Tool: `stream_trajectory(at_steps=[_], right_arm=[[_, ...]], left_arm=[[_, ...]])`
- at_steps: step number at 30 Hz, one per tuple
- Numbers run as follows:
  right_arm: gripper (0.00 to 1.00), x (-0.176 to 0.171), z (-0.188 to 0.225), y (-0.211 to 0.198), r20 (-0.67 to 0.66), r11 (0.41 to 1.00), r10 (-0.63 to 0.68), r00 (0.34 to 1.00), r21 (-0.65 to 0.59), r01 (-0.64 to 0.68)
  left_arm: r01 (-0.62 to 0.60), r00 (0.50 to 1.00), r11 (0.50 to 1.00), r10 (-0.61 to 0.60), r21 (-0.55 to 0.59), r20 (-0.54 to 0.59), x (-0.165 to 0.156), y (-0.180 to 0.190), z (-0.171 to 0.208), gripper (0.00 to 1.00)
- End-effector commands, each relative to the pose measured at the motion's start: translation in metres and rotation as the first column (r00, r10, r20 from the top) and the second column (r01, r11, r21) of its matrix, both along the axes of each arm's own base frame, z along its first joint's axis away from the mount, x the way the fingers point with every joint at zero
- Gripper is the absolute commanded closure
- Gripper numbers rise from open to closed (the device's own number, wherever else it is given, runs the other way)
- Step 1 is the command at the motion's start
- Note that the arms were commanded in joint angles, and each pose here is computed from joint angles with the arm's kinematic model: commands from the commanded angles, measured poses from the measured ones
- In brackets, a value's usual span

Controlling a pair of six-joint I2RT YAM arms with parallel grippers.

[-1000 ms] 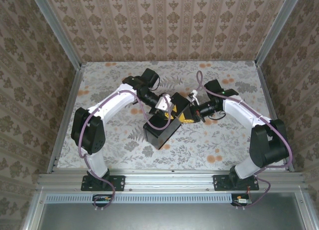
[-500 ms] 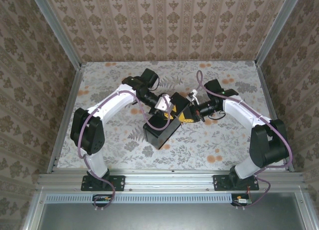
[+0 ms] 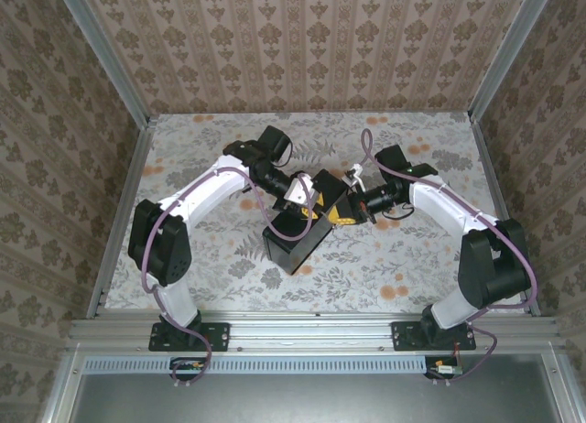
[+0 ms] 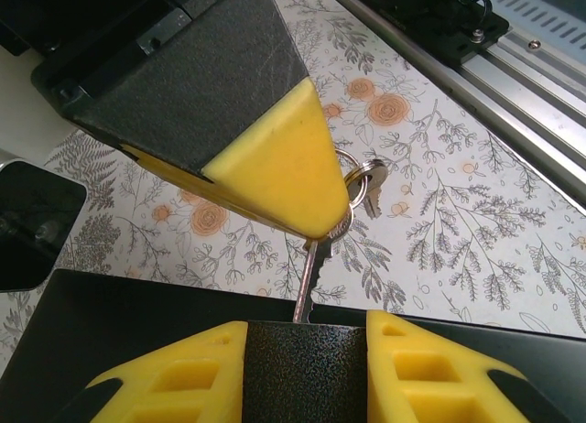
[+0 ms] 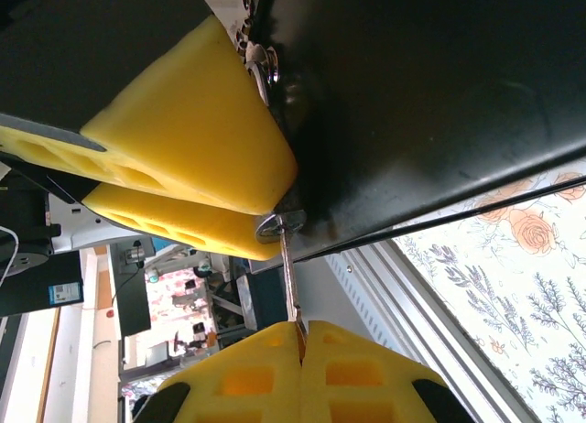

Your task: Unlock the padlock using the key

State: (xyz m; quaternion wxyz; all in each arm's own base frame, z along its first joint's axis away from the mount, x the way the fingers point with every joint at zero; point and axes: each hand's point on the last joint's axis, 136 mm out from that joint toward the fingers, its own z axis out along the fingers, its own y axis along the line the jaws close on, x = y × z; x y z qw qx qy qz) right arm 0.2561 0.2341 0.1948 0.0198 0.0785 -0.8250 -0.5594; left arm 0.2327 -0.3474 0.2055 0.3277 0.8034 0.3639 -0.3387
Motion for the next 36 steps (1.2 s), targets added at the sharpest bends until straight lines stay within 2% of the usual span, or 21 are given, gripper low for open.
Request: stream_trajectory(at_steps=[1,11,19,25,30,36], right_arm=[[1.0,0.01,0.015,0.005,0.067,1.0,0.001,0.998,-0.002,-0.001],[1.0,0.004,0.025,0.009,0.163,0.999,0.039,0.986,-0.034,-0.034],[1.0,0.01,0.018,0.011,0.172,1.0,0.024,0.985,-0.022,-0.02],[1.0,0.011,0.025,0.018,0.201,0.997,0.069,0.977,0.016,-0.074],[1.0,-0.003,0.03,0.025,0.215,0.986,0.135,0.967,0.07,-0.153],[1.0,-0.008,0.02,0.024,0.216,0.984,0.168,0.962,0.018,-0.176]], left_arm=[[0.027,0.999,0.999,-0.028,-0.03,-0.021,-0.015,-0.001,0.012,0.81],[0.016,0.999,1.0,-0.017,-0.023,-0.037,-0.013,-0.002,0.011,0.81],[0.018,0.999,0.999,-0.019,-0.03,-0.04,-0.013,-0.002,0.013,0.81],[0.026,0.998,0.998,-0.029,-0.051,-0.051,-0.015,-0.002,0.017,0.82],[0.011,0.998,0.998,-0.015,-0.055,-0.067,-0.01,0.0,0.014,0.82],[0.02,0.997,0.998,-0.024,-0.058,-0.068,-0.011,0.002,0.015,0.82]])
